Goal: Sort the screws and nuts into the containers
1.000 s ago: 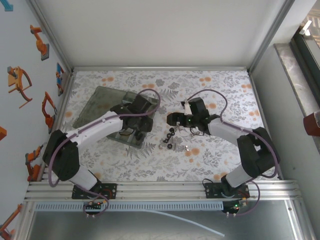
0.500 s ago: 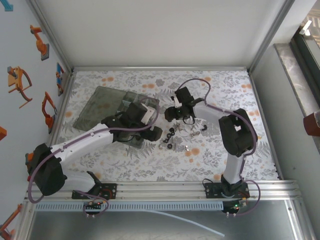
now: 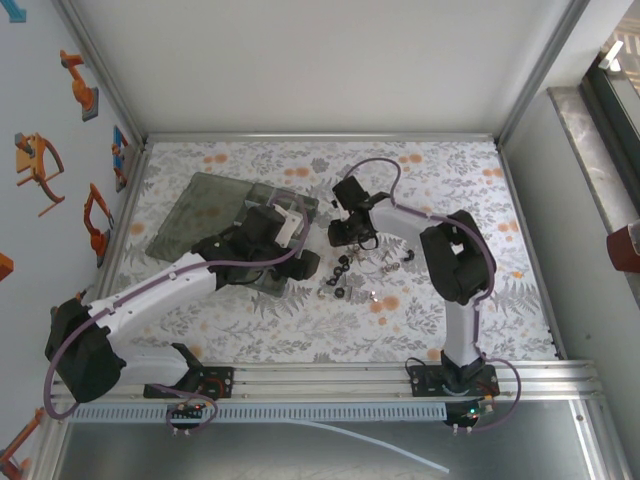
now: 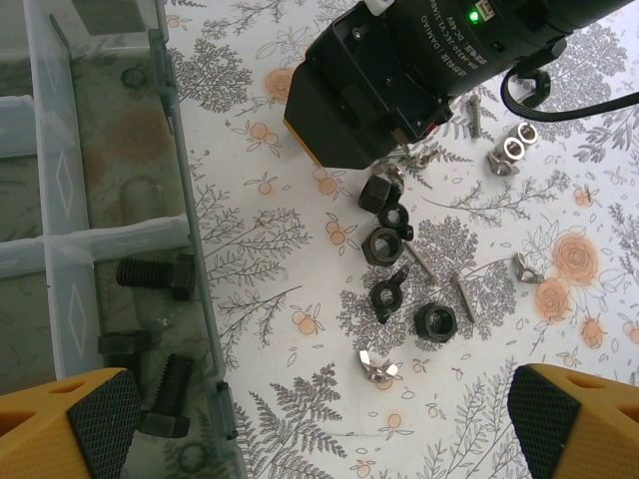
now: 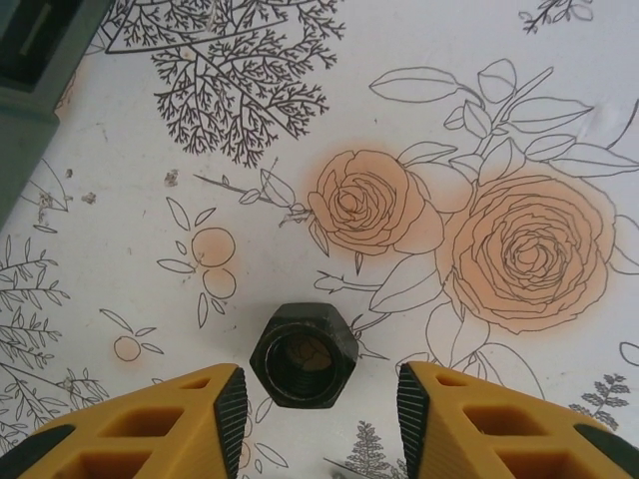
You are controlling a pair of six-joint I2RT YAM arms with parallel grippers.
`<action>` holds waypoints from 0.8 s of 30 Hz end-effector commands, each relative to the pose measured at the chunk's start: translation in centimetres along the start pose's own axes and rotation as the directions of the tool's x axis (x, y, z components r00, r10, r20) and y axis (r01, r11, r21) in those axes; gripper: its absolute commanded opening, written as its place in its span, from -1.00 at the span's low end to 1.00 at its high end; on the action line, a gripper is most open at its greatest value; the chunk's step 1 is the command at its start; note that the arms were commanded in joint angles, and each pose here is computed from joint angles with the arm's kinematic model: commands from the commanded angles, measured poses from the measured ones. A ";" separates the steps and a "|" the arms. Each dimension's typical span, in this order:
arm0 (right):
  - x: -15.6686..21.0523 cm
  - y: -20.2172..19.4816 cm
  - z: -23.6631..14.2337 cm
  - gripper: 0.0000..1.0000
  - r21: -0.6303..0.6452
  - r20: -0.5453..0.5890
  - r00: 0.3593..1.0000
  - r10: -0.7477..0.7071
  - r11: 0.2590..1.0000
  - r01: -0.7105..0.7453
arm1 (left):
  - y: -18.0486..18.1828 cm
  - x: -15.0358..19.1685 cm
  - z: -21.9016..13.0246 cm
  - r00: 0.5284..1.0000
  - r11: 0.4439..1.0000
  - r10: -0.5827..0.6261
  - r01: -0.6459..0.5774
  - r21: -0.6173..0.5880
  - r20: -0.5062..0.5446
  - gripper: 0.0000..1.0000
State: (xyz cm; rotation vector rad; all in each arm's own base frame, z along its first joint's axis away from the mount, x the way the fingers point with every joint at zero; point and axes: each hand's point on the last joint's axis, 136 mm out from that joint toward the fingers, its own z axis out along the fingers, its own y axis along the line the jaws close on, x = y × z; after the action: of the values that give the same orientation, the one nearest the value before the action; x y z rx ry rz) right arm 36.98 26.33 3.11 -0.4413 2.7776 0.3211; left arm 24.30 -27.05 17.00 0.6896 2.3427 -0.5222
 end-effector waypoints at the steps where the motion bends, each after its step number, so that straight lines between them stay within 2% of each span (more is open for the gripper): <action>1: -0.2 -0.3 0.1 -0.17 0.053 -0.019 0.999 -0.032 0.998 0.033 | 0.3 -0.6 -0.5 0.999 1.000 0.000 0.001 -0.010 0.034 0.95; 11: 0.5 0.4 1.1 -0.26 0.074 -0.073 0.995 -0.062 0.995 0.067 | 0.4 -0.9 -0.5 0.999 1.000 0.003 -0.002 -0.016 0.044 0.95; 12: 0.5 0.5 1.2 -0.34 0.074 -0.074 0.995 -0.064 0.995 0.069 | 0.4 -0.9 -0.5 0.999 1.000 0.004 -0.004 -0.018 0.044 0.95; 13: 0.5 0.5 1.3 -0.53 0.075 -0.078 0.995 -0.064 0.995 0.070 | 0.5 -0.8 -0.4 0.999 1.000 0.003 -0.003 -0.019 0.041 0.95; 14: 0.5 0.5 1.3 -0.63 0.076 -0.079 0.995 -0.065 0.995 0.071 | 0.5 -0.8 -0.3 0.999 1.000 0.002 -0.001 -0.022 0.042 0.95; 15: 0.5 0.5 1.4 -0.66 0.078 -0.084 0.994 -0.065 0.994 0.072 | 0.5 -0.9 -0.3 0.999 1.000 0.003 -0.002 -0.021 0.042 0.95; 24: 1.0 0.2 1.4 -0.60 0.094 -0.114 0.991 -0.076 0.992 0.087 | 0.5 -0.9 -0.3 0.999 1.000 0.004 -0.003 -0.022 0.047 0.95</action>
State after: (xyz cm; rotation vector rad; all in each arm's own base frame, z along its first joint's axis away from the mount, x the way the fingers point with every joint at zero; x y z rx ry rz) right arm 36.92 26.83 1.92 -0.5281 2.8300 0.1857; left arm 24.82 -26.85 17.18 0.6696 2.3290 -0.5025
